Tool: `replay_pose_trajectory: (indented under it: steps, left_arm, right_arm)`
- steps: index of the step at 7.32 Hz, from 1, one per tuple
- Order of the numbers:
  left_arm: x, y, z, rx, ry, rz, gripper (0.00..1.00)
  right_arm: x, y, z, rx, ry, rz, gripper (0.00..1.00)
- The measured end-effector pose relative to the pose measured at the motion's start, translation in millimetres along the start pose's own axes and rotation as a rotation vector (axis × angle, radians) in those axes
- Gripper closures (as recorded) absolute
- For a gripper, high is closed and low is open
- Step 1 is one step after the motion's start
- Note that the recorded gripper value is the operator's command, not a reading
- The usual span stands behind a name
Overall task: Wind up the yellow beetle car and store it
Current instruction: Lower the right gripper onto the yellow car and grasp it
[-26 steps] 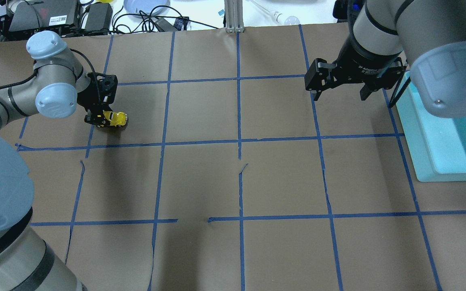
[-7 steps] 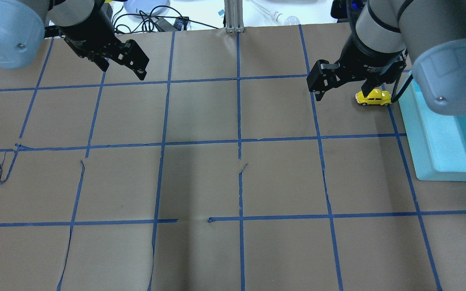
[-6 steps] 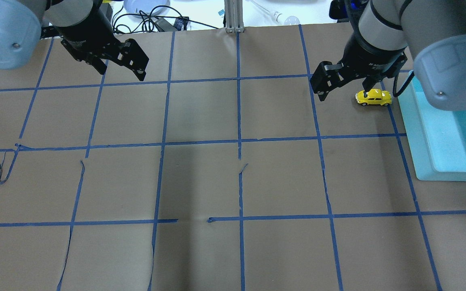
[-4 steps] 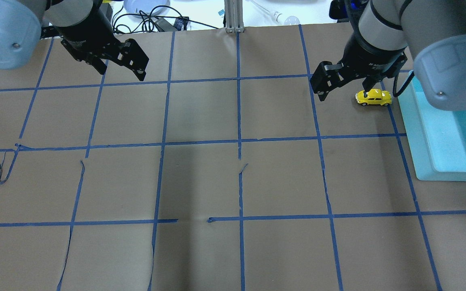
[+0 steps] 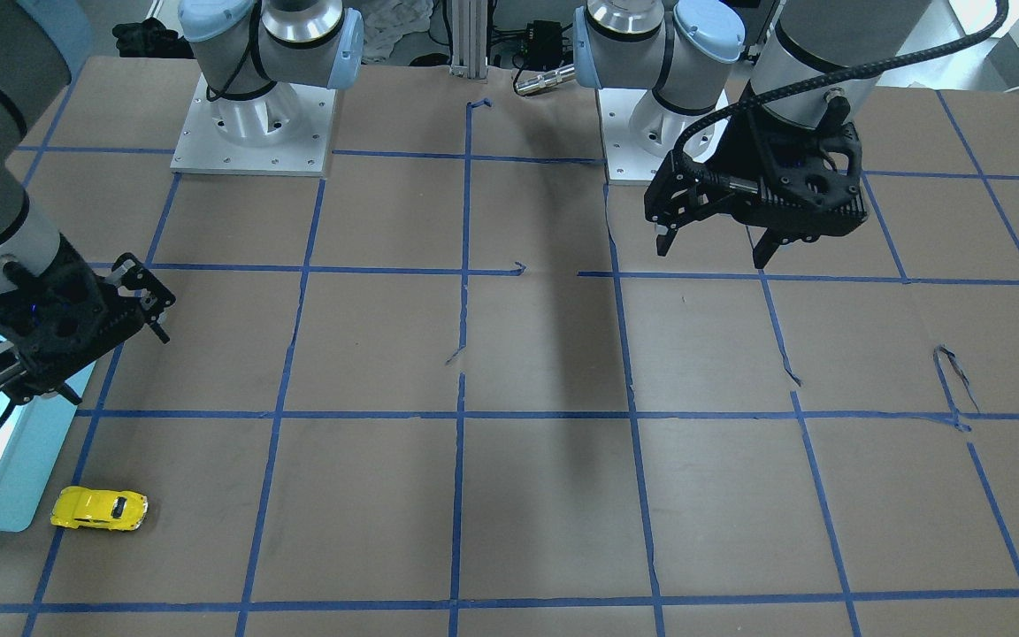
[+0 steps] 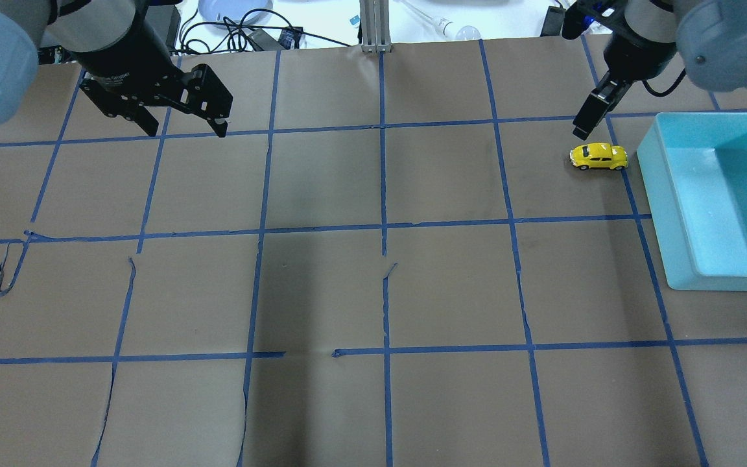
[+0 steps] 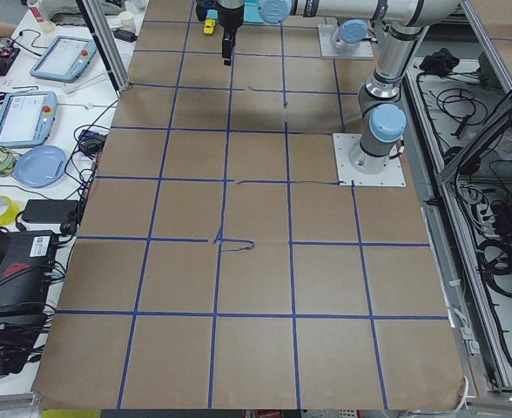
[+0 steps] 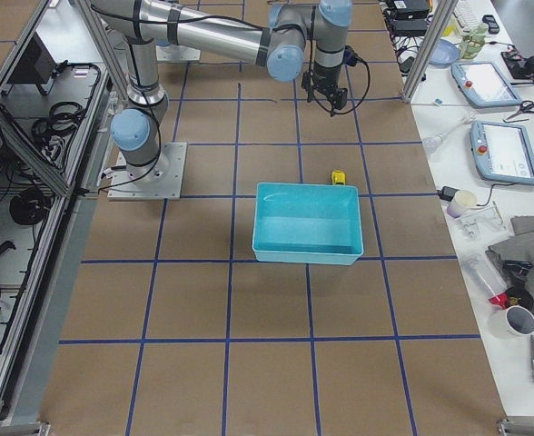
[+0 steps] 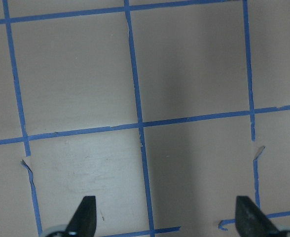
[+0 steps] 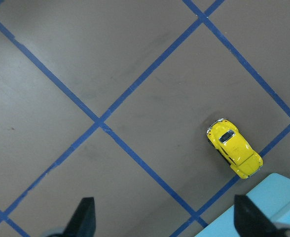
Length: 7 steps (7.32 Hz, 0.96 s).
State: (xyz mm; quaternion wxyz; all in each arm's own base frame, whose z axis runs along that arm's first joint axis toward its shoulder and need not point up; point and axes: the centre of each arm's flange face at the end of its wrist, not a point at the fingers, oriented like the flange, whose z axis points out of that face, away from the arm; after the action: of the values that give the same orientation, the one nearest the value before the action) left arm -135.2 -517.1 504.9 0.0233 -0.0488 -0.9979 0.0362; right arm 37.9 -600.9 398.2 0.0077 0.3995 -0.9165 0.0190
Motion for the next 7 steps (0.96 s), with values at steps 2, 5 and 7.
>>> replay_pose_trajectory:
  steps: [2, 5, 7]
  left_arm:
    - [-1, 0, 0, 0.004, 0.0, 0.002, 0.0]
    - [-3, 1, -2, 0.004, -0.012, -0.025, 0.0]
    - [-5, 1, -4, 0.003, -0.041, -0.061, 0.0]
  right_arm:
    - [30, -5, 55, 0.016, 0.015, -0.027, 0.0]
    - [56, -13, 124, 0.016, 0.051, -0.368, 0.0]
    - [80, 0, 154, -0.007, 0.052, -0.559, 0.0]
